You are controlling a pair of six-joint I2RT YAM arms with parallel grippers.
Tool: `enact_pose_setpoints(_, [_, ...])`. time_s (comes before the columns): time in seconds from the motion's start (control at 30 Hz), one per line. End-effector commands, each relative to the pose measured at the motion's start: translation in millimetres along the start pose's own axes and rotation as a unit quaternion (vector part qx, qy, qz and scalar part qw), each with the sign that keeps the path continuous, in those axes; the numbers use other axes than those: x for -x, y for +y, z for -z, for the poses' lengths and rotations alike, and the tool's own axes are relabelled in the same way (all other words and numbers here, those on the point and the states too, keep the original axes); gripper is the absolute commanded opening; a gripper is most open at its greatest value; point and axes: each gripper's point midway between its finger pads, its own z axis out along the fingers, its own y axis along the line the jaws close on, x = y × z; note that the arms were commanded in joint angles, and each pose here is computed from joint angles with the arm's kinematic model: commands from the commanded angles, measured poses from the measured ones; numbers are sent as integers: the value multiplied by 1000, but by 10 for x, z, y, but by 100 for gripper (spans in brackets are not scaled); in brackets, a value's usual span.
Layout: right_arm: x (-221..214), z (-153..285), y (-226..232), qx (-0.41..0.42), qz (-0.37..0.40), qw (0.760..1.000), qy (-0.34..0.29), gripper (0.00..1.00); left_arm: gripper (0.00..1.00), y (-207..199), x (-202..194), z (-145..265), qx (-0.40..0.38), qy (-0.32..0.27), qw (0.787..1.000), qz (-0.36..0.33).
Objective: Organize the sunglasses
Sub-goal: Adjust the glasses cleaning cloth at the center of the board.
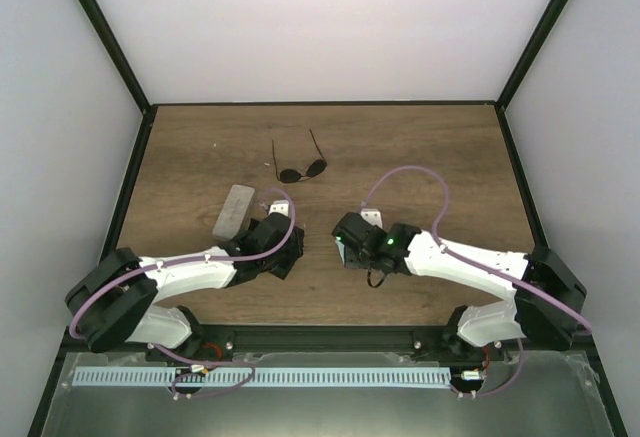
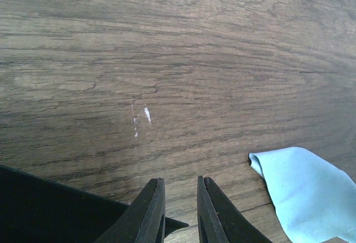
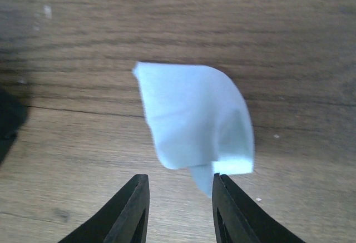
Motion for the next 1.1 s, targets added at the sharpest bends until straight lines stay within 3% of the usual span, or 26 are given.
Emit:
enact_pose_setpoints(0.0, [166, 19, 273, 27, 9, 999, -25, 33, 18, -96, 121, 28, -11, -18, 1000, -6])
enact_pose_setpoints(0.23, [-15, -416, 338, 12, 33, 999, 14, 33, 18, -39, 94, 38, -2, -18, 1000, -6])
enact_pose_setpoints(0.73, [-283, -746, 294, 19, 40, 997, 61, 26, 19, 30, 57, 79, 3, -19, 1000, -2])
enact_pose_setpoints(0.93, [-259, -731, 267, 9, 41, 997, 57, 2, 19, 28, 59, 77, 3, -20, 1000, -3])
enact_pose_setpoints(1.07, [-197, -695, 264, 2, 42, 998, 49, 1, 19, 33, 58, 82, 4, -20, 1000, -3])
